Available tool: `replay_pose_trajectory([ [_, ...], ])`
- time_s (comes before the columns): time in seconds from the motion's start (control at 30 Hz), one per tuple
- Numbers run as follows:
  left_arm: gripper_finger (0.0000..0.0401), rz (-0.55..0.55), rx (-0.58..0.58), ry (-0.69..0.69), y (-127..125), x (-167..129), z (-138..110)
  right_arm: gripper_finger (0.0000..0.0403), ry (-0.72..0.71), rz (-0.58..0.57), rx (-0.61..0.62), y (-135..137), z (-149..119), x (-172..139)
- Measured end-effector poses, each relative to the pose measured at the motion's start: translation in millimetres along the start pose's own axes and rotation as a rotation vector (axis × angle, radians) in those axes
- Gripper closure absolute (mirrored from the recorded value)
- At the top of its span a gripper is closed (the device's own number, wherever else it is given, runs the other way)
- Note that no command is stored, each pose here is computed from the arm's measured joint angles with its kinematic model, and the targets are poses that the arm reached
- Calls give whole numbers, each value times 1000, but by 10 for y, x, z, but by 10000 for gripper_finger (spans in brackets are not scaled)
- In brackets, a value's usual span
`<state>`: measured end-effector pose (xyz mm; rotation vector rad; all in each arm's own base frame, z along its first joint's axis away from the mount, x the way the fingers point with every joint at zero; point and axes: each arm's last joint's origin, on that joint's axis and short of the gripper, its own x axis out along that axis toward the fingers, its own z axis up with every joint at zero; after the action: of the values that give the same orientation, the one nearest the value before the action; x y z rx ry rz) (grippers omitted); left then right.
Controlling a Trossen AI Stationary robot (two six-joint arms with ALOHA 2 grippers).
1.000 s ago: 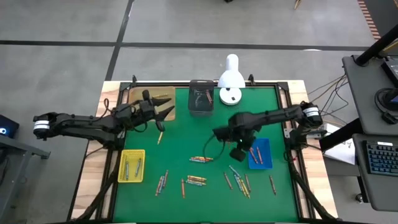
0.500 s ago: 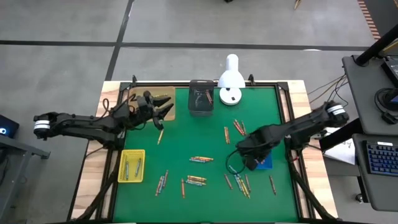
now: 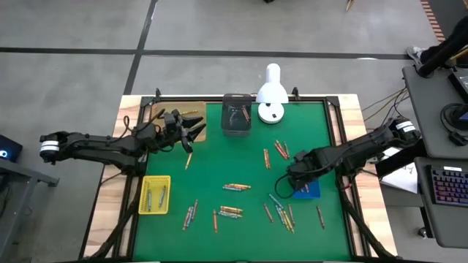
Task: Sort crayons
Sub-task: Put the orange crayon into the blue bin, then put the green crayon into the orange bin
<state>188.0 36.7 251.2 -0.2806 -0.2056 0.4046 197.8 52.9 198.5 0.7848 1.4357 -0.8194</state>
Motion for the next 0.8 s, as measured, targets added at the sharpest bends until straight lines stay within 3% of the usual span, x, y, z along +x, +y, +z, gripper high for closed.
replay_pose_trajectory([
  [0.2, 246, 3, 3, 10, 3, 13, -23, 236, -26, 32, -19, 36, 15, -40],
  [0.4, 246, 21, 15, 72, 18, 93, -162, 209, -109, 119, -92, 154, 66, -315],
  [0.5, 246, 33, -27, 113, 26, 144, -263, 208, -274, 151, -166, 242, 125, -520],
  [0.63, 246, 80, -54, 207, 29, 251, -437, 209, -615, 128, -312, 367, 166, -692],
  [0.73, 246, 110, -61, 277, -26, 404, -411, 209, -825, 90, -397, 452, 203, -740],
  [0.8, 246, 138, -50, 404, -74, 506, -400, 209, -919, 80, -426, 500, 233, -729],
])
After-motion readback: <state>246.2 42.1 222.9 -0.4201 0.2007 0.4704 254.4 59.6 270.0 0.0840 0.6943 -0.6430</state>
